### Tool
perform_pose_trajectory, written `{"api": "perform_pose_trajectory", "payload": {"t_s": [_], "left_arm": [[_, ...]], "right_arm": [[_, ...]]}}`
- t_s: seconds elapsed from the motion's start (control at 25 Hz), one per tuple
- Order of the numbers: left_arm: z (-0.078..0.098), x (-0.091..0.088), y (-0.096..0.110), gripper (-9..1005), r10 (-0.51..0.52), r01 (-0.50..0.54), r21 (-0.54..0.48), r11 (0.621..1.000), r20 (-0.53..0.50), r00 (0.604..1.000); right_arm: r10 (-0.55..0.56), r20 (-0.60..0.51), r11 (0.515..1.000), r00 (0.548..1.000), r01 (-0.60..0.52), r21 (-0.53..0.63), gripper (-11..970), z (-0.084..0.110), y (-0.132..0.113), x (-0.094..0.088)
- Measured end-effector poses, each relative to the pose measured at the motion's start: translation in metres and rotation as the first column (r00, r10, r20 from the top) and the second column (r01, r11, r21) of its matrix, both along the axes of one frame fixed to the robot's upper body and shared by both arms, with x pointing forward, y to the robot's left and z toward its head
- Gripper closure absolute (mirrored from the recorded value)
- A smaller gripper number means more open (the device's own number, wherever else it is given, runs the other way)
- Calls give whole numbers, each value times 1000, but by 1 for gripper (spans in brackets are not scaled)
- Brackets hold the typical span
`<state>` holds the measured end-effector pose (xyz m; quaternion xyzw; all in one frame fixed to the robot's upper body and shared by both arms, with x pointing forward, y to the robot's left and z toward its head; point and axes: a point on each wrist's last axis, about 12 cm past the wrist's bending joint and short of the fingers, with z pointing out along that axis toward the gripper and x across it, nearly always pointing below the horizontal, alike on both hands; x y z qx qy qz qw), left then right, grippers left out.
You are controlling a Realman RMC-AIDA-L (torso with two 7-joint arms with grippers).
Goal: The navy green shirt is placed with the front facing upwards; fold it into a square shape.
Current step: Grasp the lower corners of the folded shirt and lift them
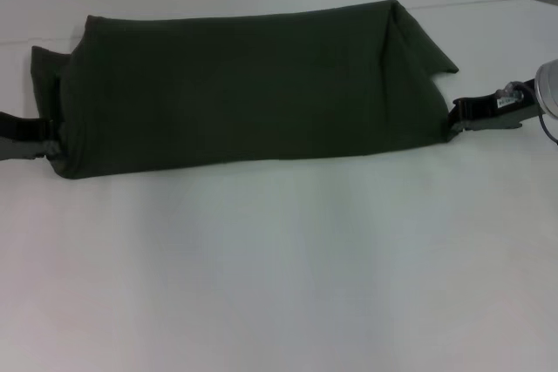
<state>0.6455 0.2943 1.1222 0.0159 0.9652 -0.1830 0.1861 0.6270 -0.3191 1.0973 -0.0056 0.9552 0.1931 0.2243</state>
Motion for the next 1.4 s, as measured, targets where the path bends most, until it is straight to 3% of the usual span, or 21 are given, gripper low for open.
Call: {"api": "perform_pose_trajectory", "payload": {"t_s": [0.4,0.92,1.4], "left_arm": [[1,-11,1,998,-62,61,-20,998,-66,996],[6,-33,18,998,-120,115,-39,993,-174,977],[8,-50,21,998,-213,218,-18,976,-307,927]], "right_arm": [[45,-59,999,997,-46,-26,949,2,-2,-8],[145,-164,987,976,-154,-46,947,12,1,-20],[279,-306,953,910,-302,-32,945,15,14,-35]]}}
